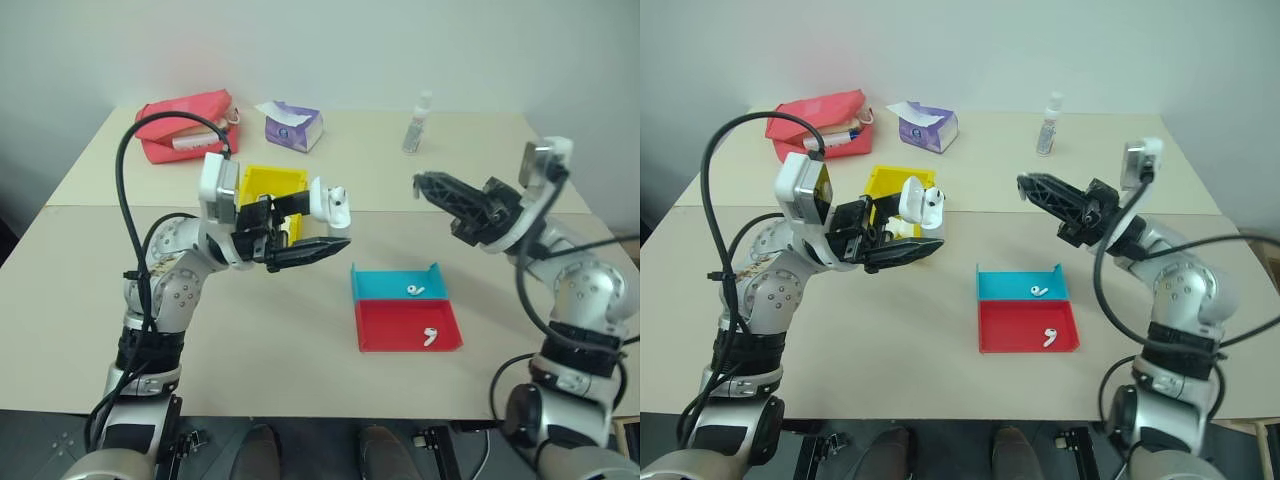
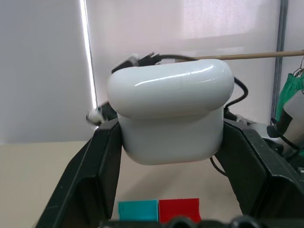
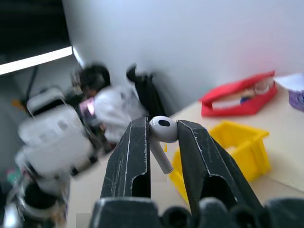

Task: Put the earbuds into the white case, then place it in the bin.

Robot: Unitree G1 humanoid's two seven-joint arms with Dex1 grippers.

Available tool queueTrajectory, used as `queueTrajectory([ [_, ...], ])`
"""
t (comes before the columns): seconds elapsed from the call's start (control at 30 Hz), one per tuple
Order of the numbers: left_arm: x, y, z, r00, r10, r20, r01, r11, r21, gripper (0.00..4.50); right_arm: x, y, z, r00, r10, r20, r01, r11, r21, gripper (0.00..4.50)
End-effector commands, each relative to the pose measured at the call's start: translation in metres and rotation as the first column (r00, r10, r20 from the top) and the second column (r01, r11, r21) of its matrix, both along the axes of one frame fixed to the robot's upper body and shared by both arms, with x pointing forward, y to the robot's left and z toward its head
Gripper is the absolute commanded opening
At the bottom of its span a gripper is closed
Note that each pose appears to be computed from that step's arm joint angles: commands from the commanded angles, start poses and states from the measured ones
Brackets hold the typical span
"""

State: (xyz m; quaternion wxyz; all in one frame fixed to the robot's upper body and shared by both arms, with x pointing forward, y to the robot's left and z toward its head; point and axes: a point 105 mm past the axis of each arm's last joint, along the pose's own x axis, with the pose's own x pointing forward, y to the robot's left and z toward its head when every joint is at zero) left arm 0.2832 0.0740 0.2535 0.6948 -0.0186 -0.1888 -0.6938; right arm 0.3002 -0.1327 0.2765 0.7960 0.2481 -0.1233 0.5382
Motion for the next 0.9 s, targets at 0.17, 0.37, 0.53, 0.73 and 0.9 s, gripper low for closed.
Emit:
queueTrajectory([
  [0.17, 0.000, -0.013, 0.011, 0.998, -0.044, 0.052, 0.045, 0.999, -0.019, 2.86, -0.054, 0.042, 0.030, 0.992, 0.056, 0.116, -0.064, 0.996, 0.067, 0.67],
  [0.37, 0.001, -0.014, 0.011, 0.997, -0.052, 0.057, 0.053, 0.998, -0.018, 2.86, -0.059, 0.059, 0.021, 0.991, 0.082, 0.110, -0.083, 0.997, 0.007, 0.67],
  [0.53, 0.000, -0.014, 0.012, 0.997, -0.052, 0.063, 0.053, 0.999, -0.013, 2.86, -0.057, 0.058, 0.018, 0.991, 0.073, 0.111, -0.074, 0.997, -0.003, 0.67],
  [0.73, 0.000, -0.015, 0.013, 0.996, -0.048, 0.069, 0.049, 0.999, -0.010, 2.86, -0.057, 0.061, 0.012, 0.991, 0.071, 0.115, -0.066, 0.997, -0.047, 0.67],
  [0.9, -0.001, -0.015, 0.015, 0.996, -0.048, 0.071, 0.048, 0.999, -0.009, 2.86, -0.058, 0.067, 0.008, 0.990, 0.074, 0.121, -0.066, 0.996, -0.067, 0.67],
])
